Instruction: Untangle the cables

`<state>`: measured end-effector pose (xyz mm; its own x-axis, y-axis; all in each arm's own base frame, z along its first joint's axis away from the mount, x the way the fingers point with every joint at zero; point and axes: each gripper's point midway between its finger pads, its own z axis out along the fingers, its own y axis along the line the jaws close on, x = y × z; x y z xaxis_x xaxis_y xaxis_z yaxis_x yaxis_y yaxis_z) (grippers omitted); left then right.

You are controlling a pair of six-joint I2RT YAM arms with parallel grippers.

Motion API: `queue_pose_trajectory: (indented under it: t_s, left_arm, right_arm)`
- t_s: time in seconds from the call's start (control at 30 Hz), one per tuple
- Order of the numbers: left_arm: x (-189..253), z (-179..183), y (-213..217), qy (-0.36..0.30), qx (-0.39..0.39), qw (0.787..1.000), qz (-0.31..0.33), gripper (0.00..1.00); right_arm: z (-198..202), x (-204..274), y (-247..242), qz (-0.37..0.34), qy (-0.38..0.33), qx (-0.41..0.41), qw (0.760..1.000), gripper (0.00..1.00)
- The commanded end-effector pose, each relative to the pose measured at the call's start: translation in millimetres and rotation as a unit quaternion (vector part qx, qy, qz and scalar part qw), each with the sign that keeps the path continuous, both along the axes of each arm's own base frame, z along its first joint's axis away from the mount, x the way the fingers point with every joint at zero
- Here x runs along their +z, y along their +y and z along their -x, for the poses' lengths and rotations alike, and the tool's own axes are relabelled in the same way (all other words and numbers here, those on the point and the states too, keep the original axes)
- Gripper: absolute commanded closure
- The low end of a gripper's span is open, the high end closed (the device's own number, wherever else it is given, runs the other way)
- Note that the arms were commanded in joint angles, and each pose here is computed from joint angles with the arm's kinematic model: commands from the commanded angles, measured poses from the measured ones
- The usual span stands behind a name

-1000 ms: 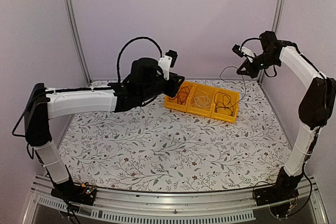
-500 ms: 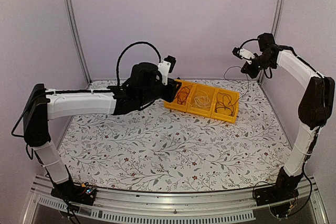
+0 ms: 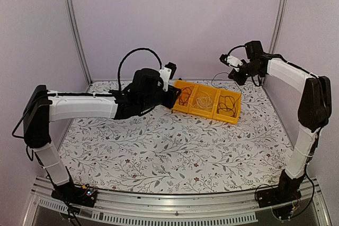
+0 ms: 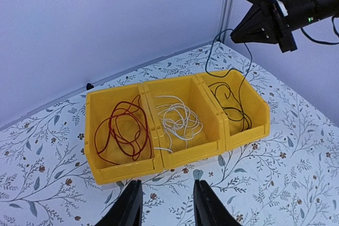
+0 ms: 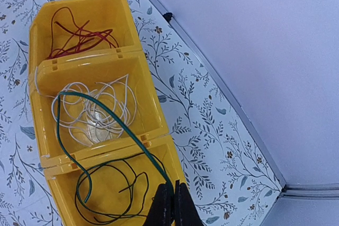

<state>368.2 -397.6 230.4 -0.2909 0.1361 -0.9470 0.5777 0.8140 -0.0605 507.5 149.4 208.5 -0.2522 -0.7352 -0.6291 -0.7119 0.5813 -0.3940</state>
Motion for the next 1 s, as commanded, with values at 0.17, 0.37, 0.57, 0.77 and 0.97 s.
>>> queue_pose_trajectory:
  t_s: [0.17, 0.37, 0.57, 0.77, 0.97]
  left_arm:
    - [17.2, 13.8, 13.3, -0.007, 0.012, 1.0, 0.016, 0.64]
    - [14.6, 15.5, 18.8, -0.004, 0.023, 1.0, 0.014, 0.64]
    - [9.9, 16.7, 20.4, 0.001, 0.025, 1.0, 0.013, 0.64]
    - [4.9, 16.1, 17.6, 0.004, 0.021, 1.0, 0.008, 0.64]
    - [2.8, 15.2, 12.1, 0.004, 0.013, 1.0, 0.005, 0.64]
  right_arm:
    - [0.8, -47.6, 35.5, -0.078, 0.062, 0.035, 0.994, 1.0]
    - [14.1, -84.8, 28.9, -0.092, 0.115, 0.02, 0.989, 1.0]
    - [19.8, -100.8, -1.1, -0.091, 0.13, -0.004, 0.987, 1.0]
    - [21.9, -104.2, -23.6, -0.08, 0.127, -0.016, 0.989, 1.0]
    - [20.8, -114.5, -25.9, -0.044, 0.12, -0.008, 0.992, 1.0]
